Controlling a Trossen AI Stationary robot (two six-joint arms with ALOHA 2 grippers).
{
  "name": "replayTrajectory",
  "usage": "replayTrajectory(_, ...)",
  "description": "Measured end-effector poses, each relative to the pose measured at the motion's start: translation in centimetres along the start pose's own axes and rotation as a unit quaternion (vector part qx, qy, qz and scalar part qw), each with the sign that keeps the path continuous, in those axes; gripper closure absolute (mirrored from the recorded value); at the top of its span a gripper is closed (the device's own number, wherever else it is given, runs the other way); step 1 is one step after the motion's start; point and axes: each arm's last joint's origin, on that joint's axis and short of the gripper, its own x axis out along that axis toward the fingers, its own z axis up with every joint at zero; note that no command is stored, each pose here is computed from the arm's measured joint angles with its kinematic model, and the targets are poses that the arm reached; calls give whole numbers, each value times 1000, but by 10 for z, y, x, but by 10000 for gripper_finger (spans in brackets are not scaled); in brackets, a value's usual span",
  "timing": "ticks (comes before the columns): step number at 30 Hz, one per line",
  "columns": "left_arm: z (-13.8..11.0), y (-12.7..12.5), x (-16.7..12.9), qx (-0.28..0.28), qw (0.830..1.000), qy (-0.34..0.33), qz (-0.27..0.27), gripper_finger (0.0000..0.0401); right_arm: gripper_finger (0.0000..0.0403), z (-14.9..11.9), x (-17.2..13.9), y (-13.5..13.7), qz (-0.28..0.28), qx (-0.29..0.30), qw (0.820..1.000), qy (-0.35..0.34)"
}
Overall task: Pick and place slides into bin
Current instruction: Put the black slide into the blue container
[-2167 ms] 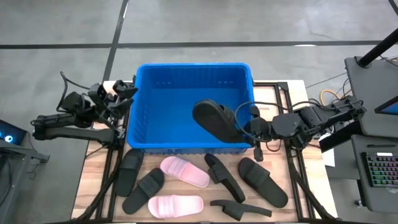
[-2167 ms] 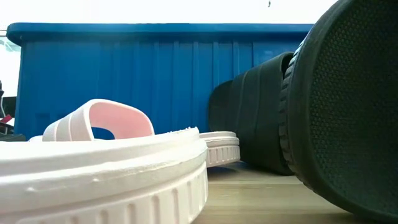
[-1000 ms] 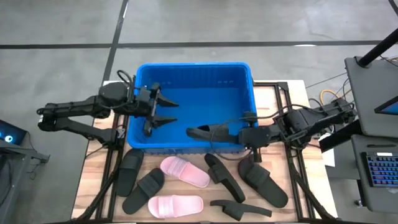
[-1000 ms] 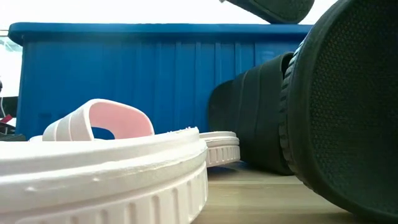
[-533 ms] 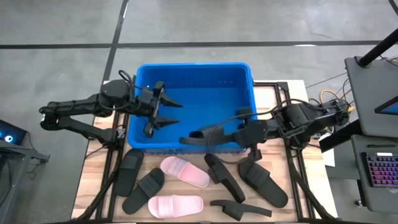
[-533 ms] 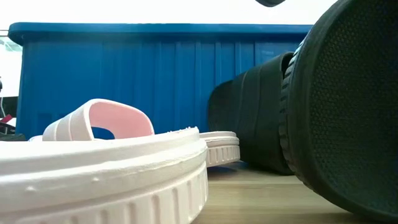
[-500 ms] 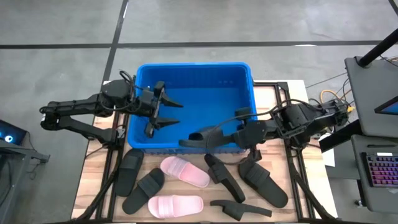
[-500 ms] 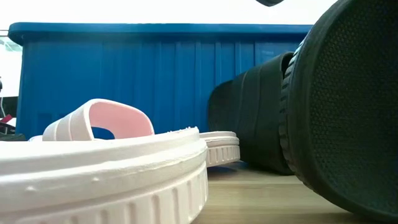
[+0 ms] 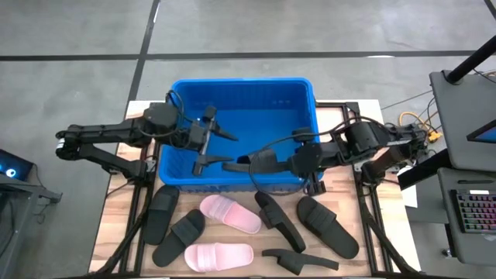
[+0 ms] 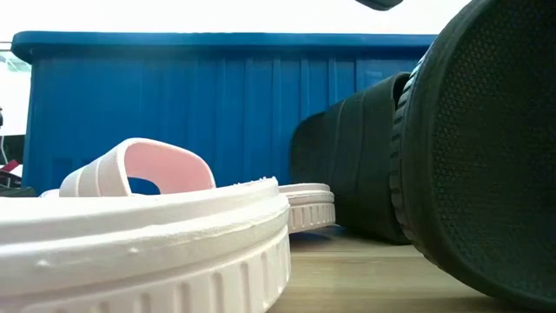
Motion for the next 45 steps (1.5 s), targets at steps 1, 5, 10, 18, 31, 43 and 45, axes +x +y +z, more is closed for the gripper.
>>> replayTrajectory(1, -1, 0, 1, 6, 1000, 5, 0, 161, 346, 0, -1, -1, -1, 1, 1000, -3)
replayTrajectory(5, -5, 0, 3, 7, 1000, 16, 15, 161, 346, 1, -2, -3, 12, 6, 1000, -7)
replayTrajectory(10, -4, 1, 5, 12, 1000, 9, 18, 161, 346, 2, 4, -3, 32, 6, 999, 2)
replayTrajectory(18, -11, 0, 16, 5, 1000, 19, -8, 161, 347, 8, 25, -8, 22, 5, 999, 32)
replayTrajectory(31, -20, -1, 21, 18, 999, 48, -10, 161, 347, 8, 27, -15, 7, 16, 999, 42)
replayTrajectory(43, -24, 2, 27, 56, 996, 67, 36, 161, 347, 7, 25, -15, 9, 12, 999, 41)
replayTrajectory(45, -27, 2, 30, 56, 995, 71, 34, 161, 347, 7, 25, -15, 9, 8, 999, 41)
